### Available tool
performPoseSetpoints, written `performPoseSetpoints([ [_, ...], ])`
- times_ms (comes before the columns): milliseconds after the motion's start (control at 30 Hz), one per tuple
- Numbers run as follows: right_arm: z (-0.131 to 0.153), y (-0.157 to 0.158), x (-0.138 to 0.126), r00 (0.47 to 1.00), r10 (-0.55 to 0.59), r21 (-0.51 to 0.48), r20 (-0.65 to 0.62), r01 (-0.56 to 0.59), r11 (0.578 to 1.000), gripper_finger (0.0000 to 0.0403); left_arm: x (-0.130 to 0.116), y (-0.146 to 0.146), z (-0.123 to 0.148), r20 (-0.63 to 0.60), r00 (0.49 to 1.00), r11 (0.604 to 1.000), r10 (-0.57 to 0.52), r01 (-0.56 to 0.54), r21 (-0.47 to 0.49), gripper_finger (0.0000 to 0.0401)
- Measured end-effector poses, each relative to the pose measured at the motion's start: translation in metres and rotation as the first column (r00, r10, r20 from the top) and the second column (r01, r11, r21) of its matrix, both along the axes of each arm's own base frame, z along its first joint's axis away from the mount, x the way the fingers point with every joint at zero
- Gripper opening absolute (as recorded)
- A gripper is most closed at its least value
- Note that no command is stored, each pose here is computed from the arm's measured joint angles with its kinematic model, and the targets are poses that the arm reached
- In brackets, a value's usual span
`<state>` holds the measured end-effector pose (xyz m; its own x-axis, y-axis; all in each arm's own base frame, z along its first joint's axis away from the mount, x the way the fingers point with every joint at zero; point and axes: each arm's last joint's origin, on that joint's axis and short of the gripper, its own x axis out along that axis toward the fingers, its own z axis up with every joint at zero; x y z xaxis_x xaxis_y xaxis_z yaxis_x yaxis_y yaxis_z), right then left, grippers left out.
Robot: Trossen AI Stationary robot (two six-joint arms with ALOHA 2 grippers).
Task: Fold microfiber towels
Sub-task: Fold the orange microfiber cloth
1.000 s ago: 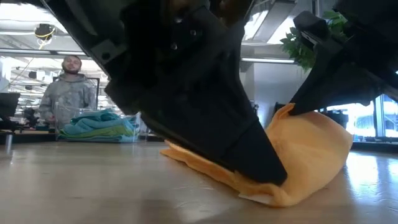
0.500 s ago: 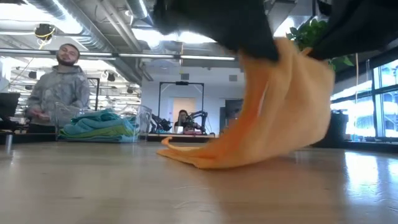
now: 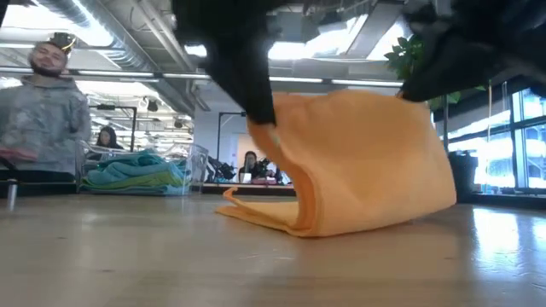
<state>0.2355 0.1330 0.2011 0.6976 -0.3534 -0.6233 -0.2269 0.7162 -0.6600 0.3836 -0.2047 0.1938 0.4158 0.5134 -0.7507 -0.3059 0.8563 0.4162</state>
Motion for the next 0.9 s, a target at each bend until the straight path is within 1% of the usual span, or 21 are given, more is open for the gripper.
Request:
performPoseSetpoints([
  [67, 0.0, -0.01, 0.006, 1.0, -0.017, 0.014, -0.018, 0.017, 1.0, 0.0011, 0.001, 0.008, -0.005, -0.019, 1.0, 1.0, 0.019, -0.019, 0.001, 0.0],
  [167, 0.0, -0.023, 0.015, 0.999, -0.027, 0.061, -0.037, 0.029, 0.998, 0.0006, 0.0, 0.018, -0.018, -0.068, 0.997, 0.999, 0.047, -0.049, -0.022, 0.0],
  [300, -0.001, -0.04, 0.026, 0.998, -0.012, 0.188, -0.063, 0.024, 0.982, 0.0012, -0.004, 0.024, -0.03, -0.09, 0.992, 0.996, 0.086, -0.089, -0.03, 0.0],
  [367, -0.001, -0.048, 0.031, 0.998, -0.022, 0.225, -0.058, 0.035, 0.974, 0.0018, -0.006, 0.024, -0.034, -0.09, 0.991, 0.994, 0.098, -0.101, -0.033, 0.0],
  [533, -0.009, -0.067, 0.042, 0.995, -0.049, 0.201, -0.084, 0.065, 0.977, 0.0016, -0.01, 0.027, -0.041, -0.093, 0.988, 0.992, 0.123, -0.125, -0.025, 0.0],
  [733, -0.02, -0.085, 0.051, 0.99, -0.068, 0.191, -0.123, 0.091, 0.977, 0.0006, -0.01, 0.035, -0.045, -0.072, 0.986, 0.988, 0.152, -0.15, 0.026, 0.0],
  [900, -0.028, -0.096, 0.056, 0.984, -0.102, 0.182, -0.146, 0.128, 0.975, 0.0018, -0.008, 0.049, -0.05, -0.088, 0.979, 0.982, 0.184, -0.181, 0.044, 0.0],
])
